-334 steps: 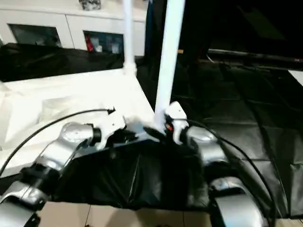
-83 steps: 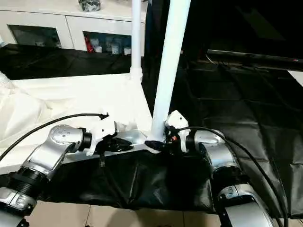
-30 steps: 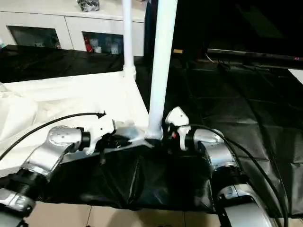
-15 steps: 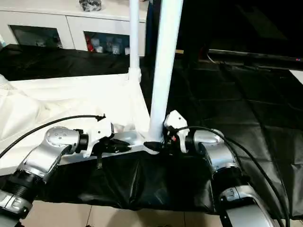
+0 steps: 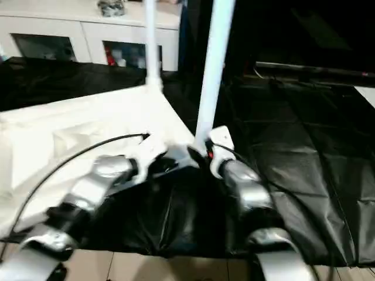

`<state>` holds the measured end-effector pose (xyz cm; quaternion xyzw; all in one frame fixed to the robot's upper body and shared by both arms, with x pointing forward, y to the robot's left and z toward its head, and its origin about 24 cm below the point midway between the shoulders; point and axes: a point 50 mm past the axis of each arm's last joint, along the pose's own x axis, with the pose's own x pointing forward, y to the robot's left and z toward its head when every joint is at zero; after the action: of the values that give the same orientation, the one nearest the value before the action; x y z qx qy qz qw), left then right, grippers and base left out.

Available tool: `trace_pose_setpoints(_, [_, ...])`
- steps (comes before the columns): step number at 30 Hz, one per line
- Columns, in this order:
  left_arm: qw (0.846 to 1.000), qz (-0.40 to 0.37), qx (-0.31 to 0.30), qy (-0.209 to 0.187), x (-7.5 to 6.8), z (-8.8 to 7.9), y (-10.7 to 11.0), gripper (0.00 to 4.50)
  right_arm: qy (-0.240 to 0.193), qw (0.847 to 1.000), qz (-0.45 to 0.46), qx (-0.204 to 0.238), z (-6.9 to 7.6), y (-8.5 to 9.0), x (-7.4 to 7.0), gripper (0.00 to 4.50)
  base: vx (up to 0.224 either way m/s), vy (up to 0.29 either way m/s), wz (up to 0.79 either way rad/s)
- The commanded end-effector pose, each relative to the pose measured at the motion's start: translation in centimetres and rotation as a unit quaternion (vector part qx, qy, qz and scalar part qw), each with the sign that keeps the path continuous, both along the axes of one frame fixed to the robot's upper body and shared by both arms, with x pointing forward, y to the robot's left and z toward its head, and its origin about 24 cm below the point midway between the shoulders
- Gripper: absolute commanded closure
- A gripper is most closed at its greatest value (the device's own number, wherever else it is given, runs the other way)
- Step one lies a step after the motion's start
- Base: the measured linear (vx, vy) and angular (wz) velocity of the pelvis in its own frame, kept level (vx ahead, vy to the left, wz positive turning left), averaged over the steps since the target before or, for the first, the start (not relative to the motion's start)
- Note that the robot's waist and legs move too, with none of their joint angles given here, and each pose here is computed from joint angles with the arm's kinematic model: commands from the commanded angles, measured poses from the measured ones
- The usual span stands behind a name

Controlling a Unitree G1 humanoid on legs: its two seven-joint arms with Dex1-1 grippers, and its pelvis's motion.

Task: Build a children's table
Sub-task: Rotate leg to tighten

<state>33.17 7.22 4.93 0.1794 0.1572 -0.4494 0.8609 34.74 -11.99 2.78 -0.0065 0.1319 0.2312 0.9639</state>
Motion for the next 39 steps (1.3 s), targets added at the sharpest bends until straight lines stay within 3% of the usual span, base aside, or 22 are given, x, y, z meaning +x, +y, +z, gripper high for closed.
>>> trace_pose_setpoints(1, [0.998, 0.036, -0.022, -0.051, 1.1, 1.9, -1.5, 4.5, 0.007, 0.998, 0.055, 0.017, -0.4, 4.2, -0.7, 1.75, 0.0, 0.0, 0.0])
trace_pose_setpoints(3, [0.998, 0.028, -0.016, -0.053, 1.0, 1.6, -1.7, 4.5, -0.015, 0.997, 0.075, 0.02, 0.0, 5.5, -0.9, 1.75, 0.0, 0.0, 0.0])
trace_pose_setpoints(5, [0.998, 0.02, -0.016, -0.053, 0.9, 1.6, -1.5, 4.5, -0.031, 0.995, 0.093, 0.026, 0.2, 6.0, -1.1, 1.19, 0.0, 0.0, 0.0])
trace_pose_setpoints(7, [0.998, 0.006, -0.016, -0.056, 0.8, 1.8, -1.2, 4.5, -0.034, 0.993, 0.108, 0.042, 0.4, 5.9, -1.2, 1.05, 0.0, 0.0, 0.0])
trace_pose_setpoints(13, [0.997, -0.061, -0.034, -0.04, -0.3, 1.9, 0.3, 4.5, -0.044, 0.985, 0.164, 0.019, 1.0, 3.0, -1.0, 0.58, 0.0, 0.0, 0.0])
trace_pose_setpoints(19, [0.993, -0.109, -0.034, -0.026, -1.2, 2.0, 1.8, 4.5, -0.046, 0.975, 0.217, -0.009, 1.7, 0.3, -0.9, 0.58, 0.0, 0.0, 0.0])
trace_pose_setpoints(22, [0.989, -0.144, -0.02, -0.011, -1.8, 1.9, 2.9, 4.5, -0.04, 0.962, 0.27, -0.022, 2.0, -0.8, -1.5, 0.58, 0.0, 0.0, 0.0])
trace_pose_setpoints(27, [0.985, -0.169, -0.012, -0.005, -2.2, 1.8, 3.6, 4.5, -0.03, 0.951, 0.305, -0.026, 2.0, -1.3, -2.0, 0.58, 0.0, 0.0, 0.0])
trace_pose_setpoints(29, [0.98, -0.199, -0.001, 0.011, -2.6, 1.9, 4.3, 4.5, -0.016, 0.935, 0.353, -0.029, 1.8, -1.5, -2.7, 0.58, 0.0, 0.0, 0.0])
trace_pose_setpoints(32, [0.979, -0.204, -0.004, 0.013, -2.6, 2.0, 4.4, 4.5, -0.01, 0.93, 0.366, -0.031, 1.7, -1.4, -2.9, 0.58, 0.0, 0.0, 0.0])
trace_pose_setpoints(39, [0.974, -0.223, -0.001, 0.024, -2.8, 2.1, 4.7, 4.5, 0.013, 0.911, 0.41, -0.042, 1.4, -1.2, -3.6, 1.09, 0.0, 0.0, 0.0])
